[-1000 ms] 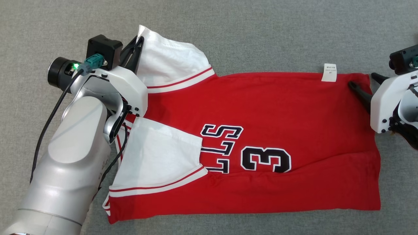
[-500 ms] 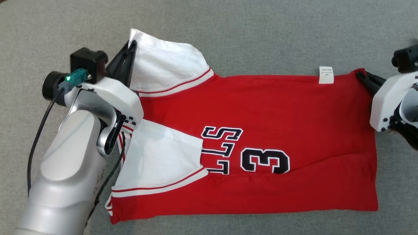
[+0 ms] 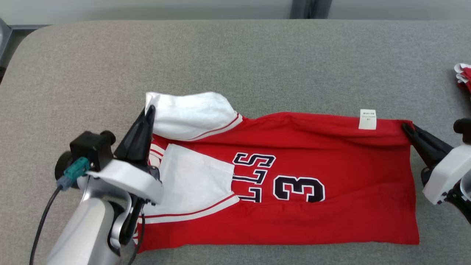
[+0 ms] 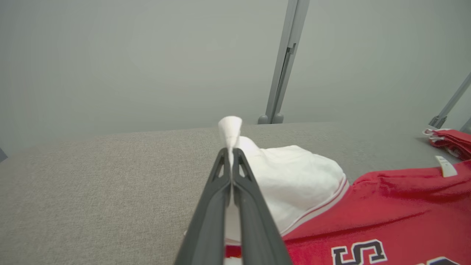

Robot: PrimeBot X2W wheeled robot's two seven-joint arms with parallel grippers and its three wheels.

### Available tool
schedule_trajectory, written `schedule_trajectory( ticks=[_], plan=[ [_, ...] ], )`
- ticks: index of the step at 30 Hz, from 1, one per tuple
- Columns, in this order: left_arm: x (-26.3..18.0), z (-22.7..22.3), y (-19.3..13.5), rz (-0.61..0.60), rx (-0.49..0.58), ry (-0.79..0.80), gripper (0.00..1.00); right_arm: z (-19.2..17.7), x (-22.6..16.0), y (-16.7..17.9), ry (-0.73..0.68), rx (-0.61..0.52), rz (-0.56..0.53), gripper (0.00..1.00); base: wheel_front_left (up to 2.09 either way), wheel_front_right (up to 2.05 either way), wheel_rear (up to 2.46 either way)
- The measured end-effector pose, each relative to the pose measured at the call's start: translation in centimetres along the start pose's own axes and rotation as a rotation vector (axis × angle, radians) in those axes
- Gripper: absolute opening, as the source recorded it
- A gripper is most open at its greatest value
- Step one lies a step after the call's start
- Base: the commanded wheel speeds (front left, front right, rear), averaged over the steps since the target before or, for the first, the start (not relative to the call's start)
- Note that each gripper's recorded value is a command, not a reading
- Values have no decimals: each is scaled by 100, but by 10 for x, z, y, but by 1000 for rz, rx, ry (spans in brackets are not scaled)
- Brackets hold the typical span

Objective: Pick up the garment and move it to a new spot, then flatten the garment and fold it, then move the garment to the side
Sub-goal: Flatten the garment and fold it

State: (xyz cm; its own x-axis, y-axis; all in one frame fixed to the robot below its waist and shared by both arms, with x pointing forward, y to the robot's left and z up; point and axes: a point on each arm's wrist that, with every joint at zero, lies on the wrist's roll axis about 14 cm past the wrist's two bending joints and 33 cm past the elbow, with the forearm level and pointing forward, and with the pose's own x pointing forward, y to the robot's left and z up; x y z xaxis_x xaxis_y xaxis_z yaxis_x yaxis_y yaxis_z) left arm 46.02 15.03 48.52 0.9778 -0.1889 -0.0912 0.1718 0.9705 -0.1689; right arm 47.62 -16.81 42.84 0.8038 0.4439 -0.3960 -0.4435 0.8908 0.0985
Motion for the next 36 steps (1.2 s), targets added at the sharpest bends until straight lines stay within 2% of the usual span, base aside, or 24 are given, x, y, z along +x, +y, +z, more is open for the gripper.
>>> schedule_trajectory(
  ticks=[13, 21, 22, 23, 24, 25, 31, 36],
  plan=[
    [-78, -32, -8, 99, -161, 90, 0, -23, -49, 13, -48, 53, -17, 0, 0, 0, 0],
    [-91, -54, -12, 120, -188, 147, 0, -42, -65, 21, -49, 88, -42, 0, 0, 0, 0],
    [-92, -55, -11, 122, -188, 151, 9, -44, -67, 22, -50, 89, -45, 5, 0, 0, 0],
    [-93, -57, -10, 125, -191, 153, 44, -44, -68, 23, -58, 89, -47, 43, 0, 0, 0],
    [-94, -59, -10, 126, -195, 156, 96, -44, -69, 24, -68, 92, -53, 95, 0, 0, 0],
    [-95, -59, -11, 125, -208, 153, 100, -45, -71, 24, -76, 97, -58, 100, 0, 0, 0],
    [-101, -47, -1, 165, -259, 77, 100, -48, -84, 22, -122, 141, -103, 100, 0, 0, 0],
    [-101, -20, 3, 180, -246, -41, 100, -53, -97, 18, -140, 173, -143, 100, 0, 0, 0]
  ],
)
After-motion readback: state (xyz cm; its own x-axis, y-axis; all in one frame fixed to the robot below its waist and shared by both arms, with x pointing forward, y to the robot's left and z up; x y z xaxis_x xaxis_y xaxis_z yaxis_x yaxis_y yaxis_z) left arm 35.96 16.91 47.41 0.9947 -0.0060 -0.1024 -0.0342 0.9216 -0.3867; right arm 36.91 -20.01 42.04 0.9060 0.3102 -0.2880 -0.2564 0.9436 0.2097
